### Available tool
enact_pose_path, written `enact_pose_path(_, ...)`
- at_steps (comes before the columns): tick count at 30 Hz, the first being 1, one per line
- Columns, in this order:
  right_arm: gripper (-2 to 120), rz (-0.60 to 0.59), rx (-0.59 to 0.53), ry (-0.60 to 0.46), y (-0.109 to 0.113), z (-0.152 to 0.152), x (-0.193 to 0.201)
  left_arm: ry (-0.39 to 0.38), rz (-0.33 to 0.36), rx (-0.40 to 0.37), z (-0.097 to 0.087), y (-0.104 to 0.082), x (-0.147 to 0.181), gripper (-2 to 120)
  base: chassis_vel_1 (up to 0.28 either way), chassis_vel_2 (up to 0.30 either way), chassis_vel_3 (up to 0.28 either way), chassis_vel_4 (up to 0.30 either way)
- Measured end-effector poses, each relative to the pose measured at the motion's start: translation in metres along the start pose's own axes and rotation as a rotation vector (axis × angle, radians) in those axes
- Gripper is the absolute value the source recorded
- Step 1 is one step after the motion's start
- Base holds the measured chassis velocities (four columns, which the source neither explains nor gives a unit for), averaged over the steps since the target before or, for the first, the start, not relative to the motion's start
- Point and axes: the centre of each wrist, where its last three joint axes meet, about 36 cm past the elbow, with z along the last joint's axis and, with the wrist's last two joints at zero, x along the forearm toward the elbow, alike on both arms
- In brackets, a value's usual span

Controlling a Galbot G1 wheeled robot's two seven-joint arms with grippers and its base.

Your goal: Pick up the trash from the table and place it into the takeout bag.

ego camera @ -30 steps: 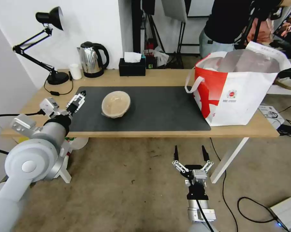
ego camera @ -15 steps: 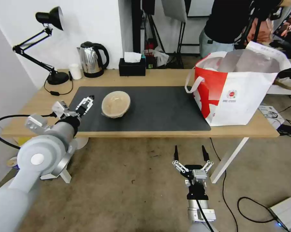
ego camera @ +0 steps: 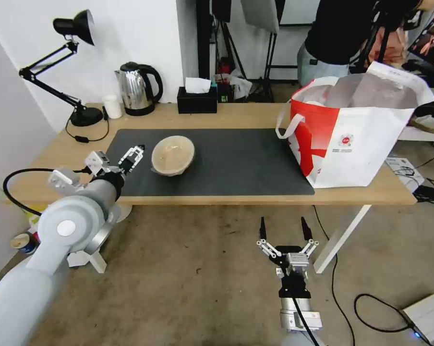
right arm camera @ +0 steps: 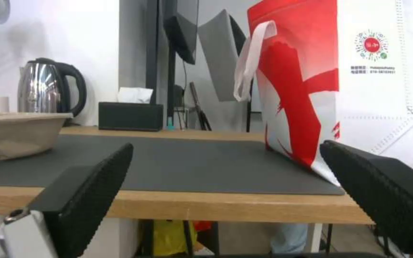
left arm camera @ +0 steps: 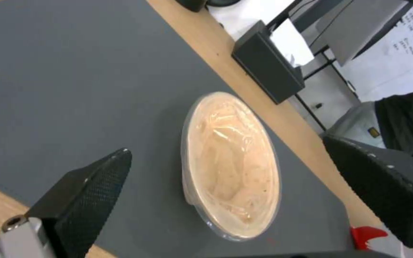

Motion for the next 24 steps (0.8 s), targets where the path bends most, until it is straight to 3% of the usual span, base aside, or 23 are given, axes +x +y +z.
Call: enact_pose_path(24,100,0.0,0.0,0.0,0.0,0.0,0.0,0.064,-0.025,0.045,0.0,-0.005,-0.038,100,0.0,0.0,0.0,0.0)
